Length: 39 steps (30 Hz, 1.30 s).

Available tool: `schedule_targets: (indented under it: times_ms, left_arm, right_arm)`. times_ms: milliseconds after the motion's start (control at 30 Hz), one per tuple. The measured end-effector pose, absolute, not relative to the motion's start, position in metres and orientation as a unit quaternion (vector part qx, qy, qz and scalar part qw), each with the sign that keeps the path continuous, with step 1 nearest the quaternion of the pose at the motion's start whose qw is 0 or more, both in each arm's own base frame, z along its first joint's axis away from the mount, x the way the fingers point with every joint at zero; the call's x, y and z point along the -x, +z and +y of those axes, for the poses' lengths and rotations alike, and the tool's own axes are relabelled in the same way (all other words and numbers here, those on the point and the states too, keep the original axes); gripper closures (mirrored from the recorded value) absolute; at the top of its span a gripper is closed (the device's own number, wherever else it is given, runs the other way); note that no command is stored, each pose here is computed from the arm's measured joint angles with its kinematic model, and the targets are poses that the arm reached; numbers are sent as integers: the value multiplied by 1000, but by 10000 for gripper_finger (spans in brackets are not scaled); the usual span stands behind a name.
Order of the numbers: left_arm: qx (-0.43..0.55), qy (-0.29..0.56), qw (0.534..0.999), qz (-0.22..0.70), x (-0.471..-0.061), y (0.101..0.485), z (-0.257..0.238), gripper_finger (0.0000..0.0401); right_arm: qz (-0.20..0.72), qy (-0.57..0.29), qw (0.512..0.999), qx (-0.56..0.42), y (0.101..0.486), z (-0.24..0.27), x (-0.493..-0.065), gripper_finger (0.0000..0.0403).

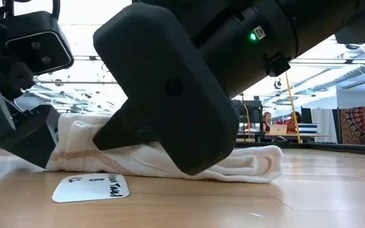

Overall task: Roll towel
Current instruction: Roll the white towel

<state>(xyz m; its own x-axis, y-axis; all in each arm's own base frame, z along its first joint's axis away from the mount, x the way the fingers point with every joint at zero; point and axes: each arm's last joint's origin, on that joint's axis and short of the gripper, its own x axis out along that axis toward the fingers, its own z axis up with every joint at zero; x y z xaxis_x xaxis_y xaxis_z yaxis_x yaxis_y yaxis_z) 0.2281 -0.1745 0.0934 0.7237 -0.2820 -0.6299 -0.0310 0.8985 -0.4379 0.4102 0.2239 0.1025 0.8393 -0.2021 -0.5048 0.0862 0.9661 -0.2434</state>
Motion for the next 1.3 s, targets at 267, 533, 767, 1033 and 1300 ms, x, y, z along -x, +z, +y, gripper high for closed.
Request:
schedule_targets:
  times_ms: [267, 533, 767, 1033, 1300]
  left_arm:
    - [141, -99, 928, 332, -230, 113, -179, 75]
    - [57, -96, 944, 312, -225, 148, -175, 75]
    - [70, -113, 934, 333, -222, 150, -173, 75]
    - [72, -120, 929, 344, -222, 148, -173, 75]
    - [13, -35, 959, 282, -226, 153, -168, 67]
  right_arm:
    - [271, -80, 955, 94, 103, 224, -410, 398]
    - [271, -80, 955, 93, 103, 224, -410, 399]
    - [270, -83, 955, 90, 104, 223, -411, 399]
    - [269, -84, 955, 90, 104, 221, -412, 399]
    - [269, -85, 955, 90, 104, 220, -413, 399]
